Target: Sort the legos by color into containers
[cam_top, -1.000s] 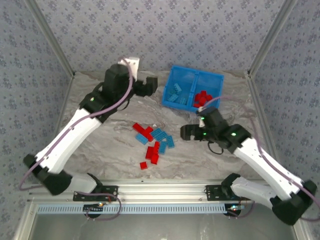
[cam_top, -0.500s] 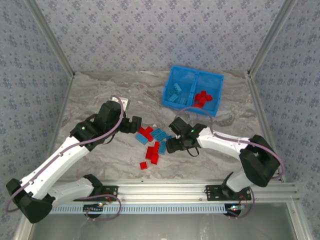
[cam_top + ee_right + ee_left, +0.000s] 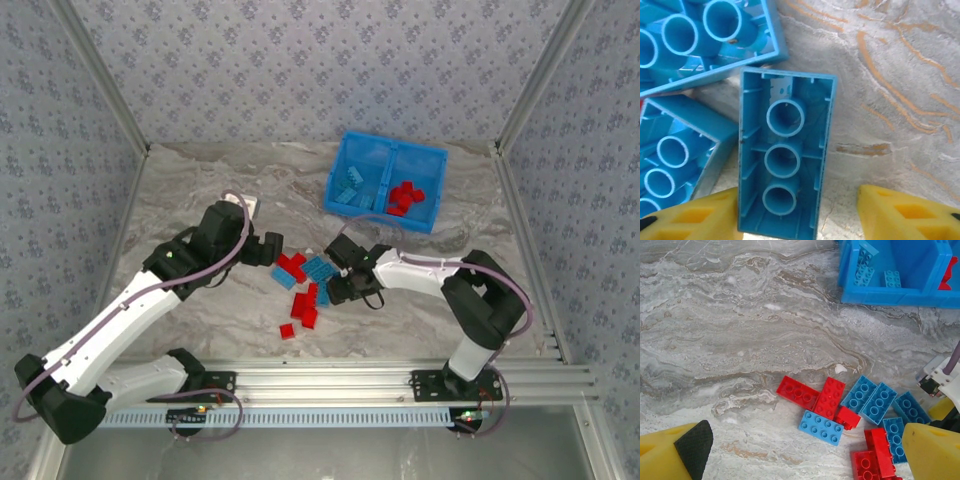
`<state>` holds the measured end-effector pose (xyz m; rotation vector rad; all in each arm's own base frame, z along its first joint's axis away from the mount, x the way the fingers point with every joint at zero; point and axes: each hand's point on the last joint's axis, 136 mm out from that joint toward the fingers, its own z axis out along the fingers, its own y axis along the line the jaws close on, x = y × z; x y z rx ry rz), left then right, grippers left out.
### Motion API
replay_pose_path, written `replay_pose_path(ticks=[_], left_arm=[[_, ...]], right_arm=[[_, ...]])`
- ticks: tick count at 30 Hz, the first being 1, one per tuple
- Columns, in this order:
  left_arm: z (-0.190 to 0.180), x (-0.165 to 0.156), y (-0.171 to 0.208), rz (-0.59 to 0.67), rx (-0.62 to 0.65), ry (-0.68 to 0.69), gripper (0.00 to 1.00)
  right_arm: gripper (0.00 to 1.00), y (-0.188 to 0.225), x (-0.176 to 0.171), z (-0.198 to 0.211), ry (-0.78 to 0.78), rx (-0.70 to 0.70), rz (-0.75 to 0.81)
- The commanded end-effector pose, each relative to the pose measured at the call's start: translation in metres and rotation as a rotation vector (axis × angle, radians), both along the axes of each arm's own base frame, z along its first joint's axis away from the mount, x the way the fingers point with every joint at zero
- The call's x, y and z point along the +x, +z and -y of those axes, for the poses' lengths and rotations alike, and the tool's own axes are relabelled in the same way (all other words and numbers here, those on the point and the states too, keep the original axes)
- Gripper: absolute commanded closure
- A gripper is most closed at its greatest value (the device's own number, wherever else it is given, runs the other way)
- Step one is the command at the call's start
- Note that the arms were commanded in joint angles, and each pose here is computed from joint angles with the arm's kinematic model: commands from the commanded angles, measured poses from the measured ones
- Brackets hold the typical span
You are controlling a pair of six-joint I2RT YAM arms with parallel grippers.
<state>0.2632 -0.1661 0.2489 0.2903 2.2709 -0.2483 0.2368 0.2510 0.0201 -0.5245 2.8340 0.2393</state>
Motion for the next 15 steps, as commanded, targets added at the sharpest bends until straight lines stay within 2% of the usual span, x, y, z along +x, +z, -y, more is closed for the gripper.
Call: replay_pose_path(ticks=[1,8,11,15], left_arm=[[-0.002,0.001,0.006,0.010,0.002,0.016,0.01],[0.005,-0.002,0.009,0.027,-0.028,-0.034,0.01],[0.017,-0.007,0.018,0.061,-0.087,-0.109,0.01],[0.037,-0.019,0.038,0.129,-0.209,-0.234,0.01]], right_arm=[[0.47,-0.006,0.006,-0.007,-0.004,-0.004,0.009],[0.67,0.021,0.012,0.020,-0.099,-0.065,0.099],[0.70,0.054,0.012,0.033,-0.136,-0.032,0.185],[0.71,0.123,0.021,0.044,-0.160,0.020,0.332]])
